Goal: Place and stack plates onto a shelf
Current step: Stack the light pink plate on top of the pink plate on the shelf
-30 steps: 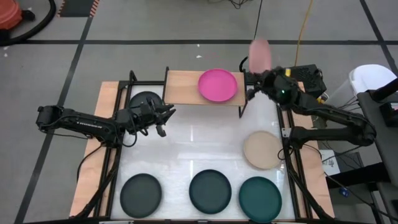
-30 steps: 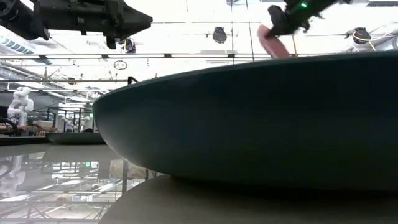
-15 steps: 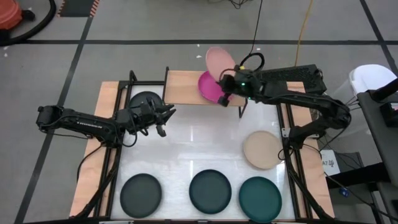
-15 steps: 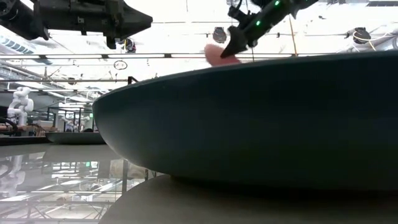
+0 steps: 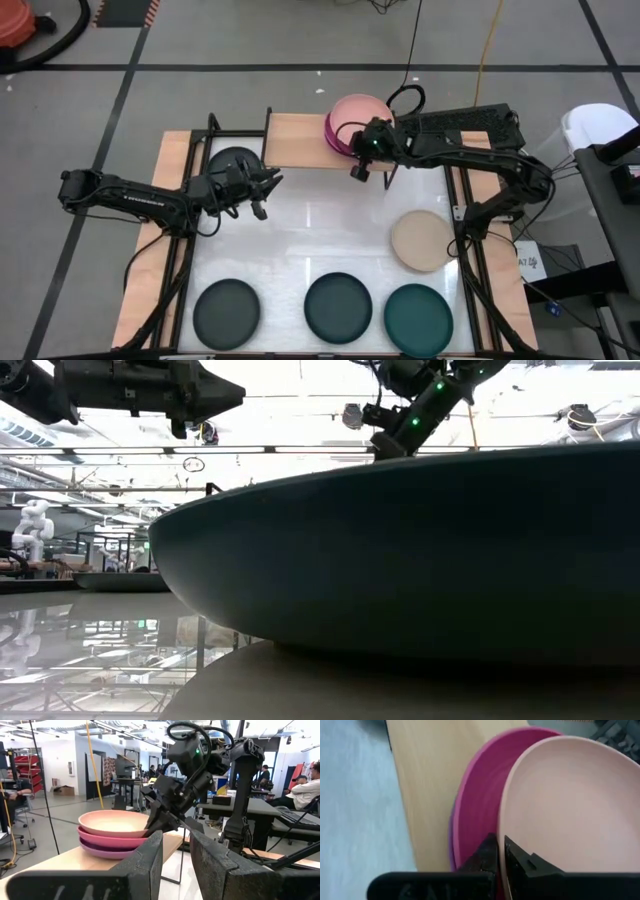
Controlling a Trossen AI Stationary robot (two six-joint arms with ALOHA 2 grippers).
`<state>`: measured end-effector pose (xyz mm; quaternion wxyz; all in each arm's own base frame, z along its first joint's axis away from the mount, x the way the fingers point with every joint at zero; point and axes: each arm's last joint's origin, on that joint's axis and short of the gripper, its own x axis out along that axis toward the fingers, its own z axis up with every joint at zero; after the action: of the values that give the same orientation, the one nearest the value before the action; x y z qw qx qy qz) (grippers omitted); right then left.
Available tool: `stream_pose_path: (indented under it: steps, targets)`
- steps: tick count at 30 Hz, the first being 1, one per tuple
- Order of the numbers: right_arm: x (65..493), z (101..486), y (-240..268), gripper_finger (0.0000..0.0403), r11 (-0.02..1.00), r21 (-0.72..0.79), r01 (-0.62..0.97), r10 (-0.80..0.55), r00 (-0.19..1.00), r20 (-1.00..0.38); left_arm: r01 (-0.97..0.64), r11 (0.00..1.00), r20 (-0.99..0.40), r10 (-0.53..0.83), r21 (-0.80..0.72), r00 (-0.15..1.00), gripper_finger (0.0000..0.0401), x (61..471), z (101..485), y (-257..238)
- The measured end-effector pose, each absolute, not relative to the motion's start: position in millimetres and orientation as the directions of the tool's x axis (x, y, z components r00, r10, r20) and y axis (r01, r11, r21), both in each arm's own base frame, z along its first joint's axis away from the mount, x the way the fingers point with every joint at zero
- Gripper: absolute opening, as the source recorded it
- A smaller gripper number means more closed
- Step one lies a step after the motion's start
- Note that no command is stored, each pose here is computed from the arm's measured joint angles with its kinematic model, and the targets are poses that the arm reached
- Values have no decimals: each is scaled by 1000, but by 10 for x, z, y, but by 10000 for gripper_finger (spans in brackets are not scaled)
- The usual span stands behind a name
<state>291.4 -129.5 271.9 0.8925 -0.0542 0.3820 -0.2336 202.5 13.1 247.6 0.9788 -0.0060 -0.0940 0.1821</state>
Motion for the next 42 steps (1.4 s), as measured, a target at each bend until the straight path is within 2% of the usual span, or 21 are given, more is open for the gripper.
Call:
stream_pose_path:
  steps: [8, 13, 19, 24, 28, 36, 42]
  targets:
    - [2848, 2963, -1144, 0, 895, -244, 374, -444, 689, -573, -355, 934, 182, 358, -46, 916, 101, 2025, 2476, 131]
    - [2867, 3012, -1037, 0, 940, -168, 296, -338, 758, -558, -355, 934, 182, 357, -46, 916, 101, 2026, 2476, 131]
    - [2933, 2926, -1046, 0, 939, -200, 280, -344, 741, -576, -352, 934, 182, 357, -64, 916, 101, 2025, 2477, 131]
    - [3000, 2846, -1108, 0, 907, -305, 291, -419, 704, -573, -349, 934, 183, 357, -76, 916, 101, 2025, 2477, 131]
    - [3022, 2801, -1127, 2, 897, -327, 298, -440, 684, -582, -349, 934, 183, 357, -76, 916, 101, 2025, 2477, 131]
    - [3003, 2776, -1142, 30, 876, -356, 324, -480, 643, -597, -348, 934, 181, 357, -82, 916, 101, 2026, 2476, 131]
    - [3002, 2761, -1110, 82, 883, -354, 309, -469, 637, -613, -347, 934, 172, 357, -89, 918, 101, 2028, 2466, 131]
